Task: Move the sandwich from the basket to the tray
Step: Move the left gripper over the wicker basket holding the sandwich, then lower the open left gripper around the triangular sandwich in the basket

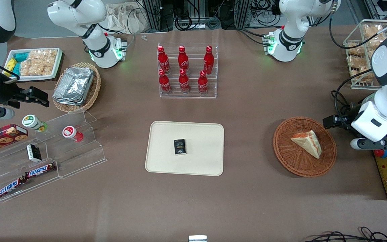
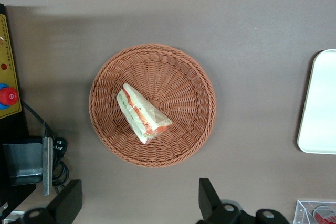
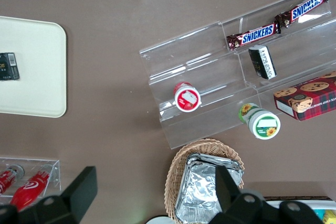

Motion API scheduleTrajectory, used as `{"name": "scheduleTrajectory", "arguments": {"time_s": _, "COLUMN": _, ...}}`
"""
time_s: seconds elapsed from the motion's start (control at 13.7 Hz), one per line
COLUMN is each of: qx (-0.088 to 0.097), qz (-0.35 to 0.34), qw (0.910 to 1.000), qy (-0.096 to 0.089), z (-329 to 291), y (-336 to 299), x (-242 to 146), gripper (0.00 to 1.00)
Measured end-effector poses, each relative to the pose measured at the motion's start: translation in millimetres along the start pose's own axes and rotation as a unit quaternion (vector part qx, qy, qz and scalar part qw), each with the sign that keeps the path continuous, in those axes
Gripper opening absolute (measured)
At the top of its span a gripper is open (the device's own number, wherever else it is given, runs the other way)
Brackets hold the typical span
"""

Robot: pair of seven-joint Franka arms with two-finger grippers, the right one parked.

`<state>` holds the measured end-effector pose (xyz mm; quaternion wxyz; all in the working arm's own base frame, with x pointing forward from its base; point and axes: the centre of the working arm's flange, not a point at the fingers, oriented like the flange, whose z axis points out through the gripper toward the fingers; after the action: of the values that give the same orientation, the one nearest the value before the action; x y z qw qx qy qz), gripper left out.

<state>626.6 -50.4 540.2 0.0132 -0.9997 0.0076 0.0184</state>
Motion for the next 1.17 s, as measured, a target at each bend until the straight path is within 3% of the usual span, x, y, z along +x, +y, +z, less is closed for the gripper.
{"name": "scheduleTrajectory", "arguments": {"time_s": 0.58, "qx": 0.001, "qz": -0.002, "qw": 1.0000, "qy": -0.006, "z": 6, "y": -2, "x": 0, "gripper": 1.00}}
{"name": "scheduleTrajectory", "arguments": {"time_s": 0.88, "qx": 0.001, "qz": -0.064, "qw": 0.9979, "qy": -0.008, "z": 45, "y": -75, "x": 2, "gripper": 1.00}}
{"name": "scheduleTrajectory", "arguments": {"time_s": 1.02, "qx": -0.002, "qz": -0.134, "qw": 0.9910, "qy": 0.000, "z": 78, "y": -111, "x": 0, "gripper": 1.00}}
{"name": "scheduleTrajectory", "arguments": {"time_s": 1.17, "qx": -0.001, "qz": -0.248, "qw": 0.9687, "qy": -0.012, "z": 116, "y": -113, "x": -5, "gripper": 0.99}}
